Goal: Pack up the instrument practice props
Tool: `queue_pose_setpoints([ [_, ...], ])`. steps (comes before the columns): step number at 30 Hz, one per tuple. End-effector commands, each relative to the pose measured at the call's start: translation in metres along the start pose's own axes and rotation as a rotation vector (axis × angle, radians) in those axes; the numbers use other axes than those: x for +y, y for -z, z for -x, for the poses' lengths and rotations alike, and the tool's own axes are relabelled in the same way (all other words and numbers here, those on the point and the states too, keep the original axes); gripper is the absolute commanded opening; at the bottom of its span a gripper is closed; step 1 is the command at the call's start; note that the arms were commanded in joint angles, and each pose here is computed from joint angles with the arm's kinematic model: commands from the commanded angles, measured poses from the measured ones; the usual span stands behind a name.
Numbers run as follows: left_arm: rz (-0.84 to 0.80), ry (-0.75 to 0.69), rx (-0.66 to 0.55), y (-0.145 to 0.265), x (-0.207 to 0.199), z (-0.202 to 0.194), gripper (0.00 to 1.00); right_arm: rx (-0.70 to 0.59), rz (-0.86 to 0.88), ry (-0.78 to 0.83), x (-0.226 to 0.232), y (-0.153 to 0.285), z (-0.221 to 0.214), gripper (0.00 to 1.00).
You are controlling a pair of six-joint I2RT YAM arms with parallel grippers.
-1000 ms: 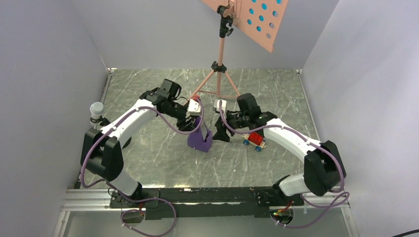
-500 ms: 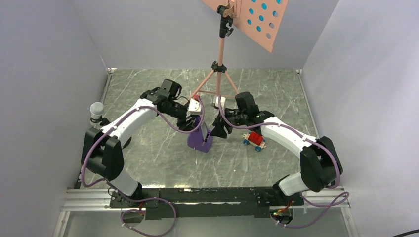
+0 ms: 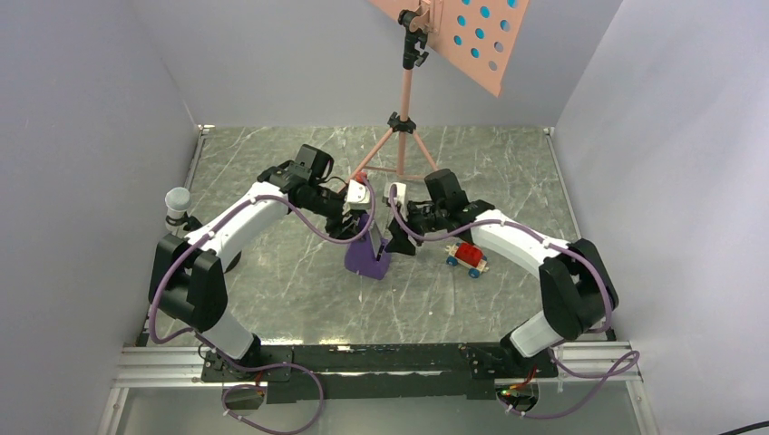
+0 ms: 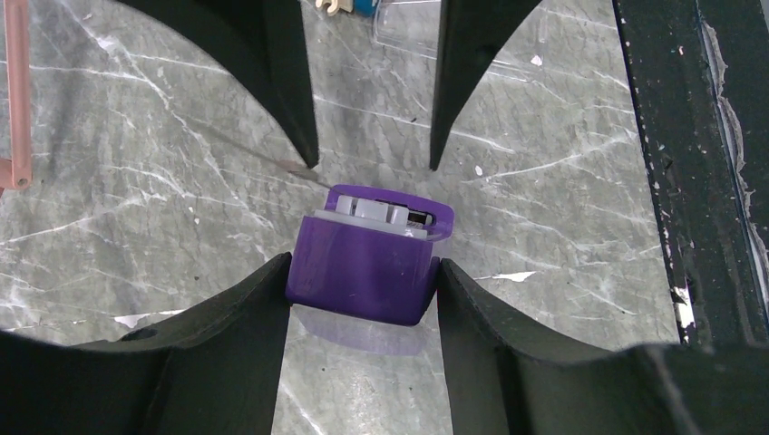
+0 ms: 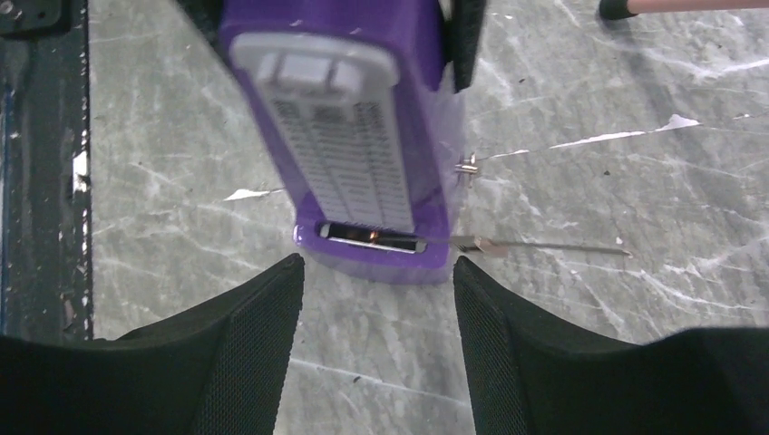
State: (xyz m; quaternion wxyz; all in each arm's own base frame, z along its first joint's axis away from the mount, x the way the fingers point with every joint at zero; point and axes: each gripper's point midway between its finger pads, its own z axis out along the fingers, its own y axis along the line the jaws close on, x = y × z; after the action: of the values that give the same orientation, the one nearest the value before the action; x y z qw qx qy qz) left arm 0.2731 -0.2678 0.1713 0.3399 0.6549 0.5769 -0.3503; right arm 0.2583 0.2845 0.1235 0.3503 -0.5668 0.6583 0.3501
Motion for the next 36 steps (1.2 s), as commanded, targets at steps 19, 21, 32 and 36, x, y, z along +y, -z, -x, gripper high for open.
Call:
queue_pose_setpoints([
  [19,0.015,-0.014,-0.002,-0.002,-0.002,0.004,0.01,-0.086,-0.105,-0.051,-0.040,-0.002,0.037,0.49],
  [21,0.017,-0.011,-0.001,-0.002,-0.002,0.004,0.01,-0.072,-0.123,-0.040,-0.041,0.000,0.034,0.48],
  [32,0.022,0.001,0.000,-0.004,-0.002,0.004,0.01,-0.048,-0.096,-0.073,-0.025,0.005,0.025,0.38],
  [36,0.028,0.009,-0.001,-0.004,-0.001,0.005,0.01,-0.043,-0.118,-0.108,-0.030,0.003,0.024,0.34],
])
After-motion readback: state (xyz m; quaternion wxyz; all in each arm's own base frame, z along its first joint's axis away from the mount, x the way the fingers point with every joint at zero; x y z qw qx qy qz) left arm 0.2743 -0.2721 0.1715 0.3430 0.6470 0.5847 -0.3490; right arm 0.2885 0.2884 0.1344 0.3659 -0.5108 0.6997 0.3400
